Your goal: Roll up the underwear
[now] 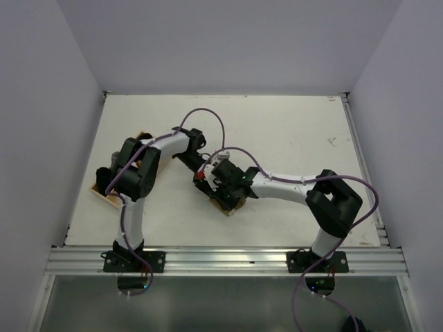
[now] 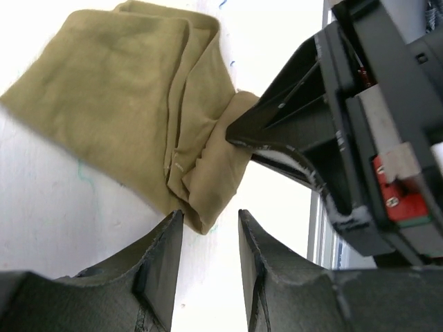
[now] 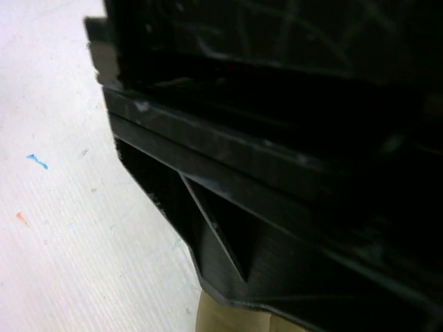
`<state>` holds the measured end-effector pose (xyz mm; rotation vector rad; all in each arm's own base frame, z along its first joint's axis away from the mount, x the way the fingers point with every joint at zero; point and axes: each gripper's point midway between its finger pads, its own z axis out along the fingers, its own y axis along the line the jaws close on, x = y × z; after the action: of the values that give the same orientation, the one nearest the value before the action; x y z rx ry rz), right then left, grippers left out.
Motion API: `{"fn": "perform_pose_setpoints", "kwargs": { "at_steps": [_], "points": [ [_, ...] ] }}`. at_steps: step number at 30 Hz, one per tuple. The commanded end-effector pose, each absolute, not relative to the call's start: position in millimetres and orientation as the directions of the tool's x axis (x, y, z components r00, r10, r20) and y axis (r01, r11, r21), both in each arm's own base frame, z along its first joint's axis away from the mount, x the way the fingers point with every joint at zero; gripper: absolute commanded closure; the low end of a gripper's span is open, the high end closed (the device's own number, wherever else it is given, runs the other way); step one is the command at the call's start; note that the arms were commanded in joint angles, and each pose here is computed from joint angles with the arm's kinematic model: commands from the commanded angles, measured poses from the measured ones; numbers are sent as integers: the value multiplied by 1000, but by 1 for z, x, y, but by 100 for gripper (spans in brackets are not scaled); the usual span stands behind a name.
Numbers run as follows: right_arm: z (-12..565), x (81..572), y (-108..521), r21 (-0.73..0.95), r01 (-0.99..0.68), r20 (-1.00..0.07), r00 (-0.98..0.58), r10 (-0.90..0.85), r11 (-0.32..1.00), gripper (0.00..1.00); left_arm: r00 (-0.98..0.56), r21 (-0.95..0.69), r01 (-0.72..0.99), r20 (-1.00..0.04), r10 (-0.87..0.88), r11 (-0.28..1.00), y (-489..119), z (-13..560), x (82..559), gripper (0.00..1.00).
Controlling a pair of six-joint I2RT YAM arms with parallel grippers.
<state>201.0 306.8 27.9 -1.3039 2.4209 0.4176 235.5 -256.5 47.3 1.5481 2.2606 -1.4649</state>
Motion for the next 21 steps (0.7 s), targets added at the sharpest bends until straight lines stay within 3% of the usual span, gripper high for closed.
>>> {"fn": "perform_pose_setpoints", "kwargs": {
  "at_steps": [1,21],
  "points": [
    [-7,183,251,68,-779,-234,-619,-749,623,81,-527,-644,761,-538,658,83,-250,74,241,59],
    [6,181,249,134,-724,-285,-682,-674,676,82,-633,-407,773,-544,551,486,-202,86,316,60]
  ]
}}
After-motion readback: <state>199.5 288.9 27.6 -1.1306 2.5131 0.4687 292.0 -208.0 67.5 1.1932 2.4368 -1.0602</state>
